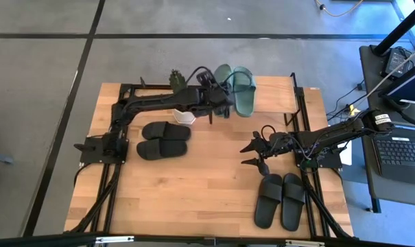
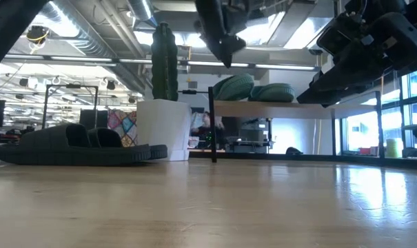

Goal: Pick and place slides into the shelf
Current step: Put the green slipper on the shelf

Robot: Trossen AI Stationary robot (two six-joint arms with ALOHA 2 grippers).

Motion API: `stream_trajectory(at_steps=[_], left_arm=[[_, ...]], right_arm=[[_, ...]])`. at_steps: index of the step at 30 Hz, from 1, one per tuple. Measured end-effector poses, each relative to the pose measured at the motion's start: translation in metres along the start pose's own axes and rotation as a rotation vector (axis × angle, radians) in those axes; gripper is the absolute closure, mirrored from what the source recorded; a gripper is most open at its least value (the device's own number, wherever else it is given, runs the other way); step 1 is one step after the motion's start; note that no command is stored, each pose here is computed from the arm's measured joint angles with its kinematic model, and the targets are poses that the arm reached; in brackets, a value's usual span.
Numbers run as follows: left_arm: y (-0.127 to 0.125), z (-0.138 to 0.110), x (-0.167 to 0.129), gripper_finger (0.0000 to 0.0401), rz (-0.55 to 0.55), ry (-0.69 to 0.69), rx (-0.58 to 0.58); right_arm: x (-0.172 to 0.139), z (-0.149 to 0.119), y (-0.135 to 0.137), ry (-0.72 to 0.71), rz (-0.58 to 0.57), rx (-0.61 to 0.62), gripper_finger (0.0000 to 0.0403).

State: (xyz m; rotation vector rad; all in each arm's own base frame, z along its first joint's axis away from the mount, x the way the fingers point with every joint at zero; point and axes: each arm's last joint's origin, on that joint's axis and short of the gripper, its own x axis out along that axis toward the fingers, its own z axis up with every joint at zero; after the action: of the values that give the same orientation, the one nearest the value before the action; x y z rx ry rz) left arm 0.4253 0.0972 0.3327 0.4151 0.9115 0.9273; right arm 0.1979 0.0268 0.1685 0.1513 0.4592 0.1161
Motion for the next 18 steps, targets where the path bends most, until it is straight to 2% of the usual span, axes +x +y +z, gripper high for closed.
stream_trajectory(at_steps=[5, 13, 18], left_arm=[[-0.002, -0.002, -0.033, 0.0166, -0.219, -0.03, -0.049], [-0.01, -0.004, -0.103, 0.0166, -0.265, -0.14, -0.046], [-0.003, -0.03, -0.146, 0.0166, -0.346, -0.219, -0.083]], right_arm=[[0.0, 0.0, 0.001, 0.003, 0.013, -0.027, 0.0171], [0.0, 0.001, 0.004, -0.006, 0.042, -0.036, 0.0171], [0.0, 0.001, 0.004, -0.013, 0.042, -0.059, 0.0171]])
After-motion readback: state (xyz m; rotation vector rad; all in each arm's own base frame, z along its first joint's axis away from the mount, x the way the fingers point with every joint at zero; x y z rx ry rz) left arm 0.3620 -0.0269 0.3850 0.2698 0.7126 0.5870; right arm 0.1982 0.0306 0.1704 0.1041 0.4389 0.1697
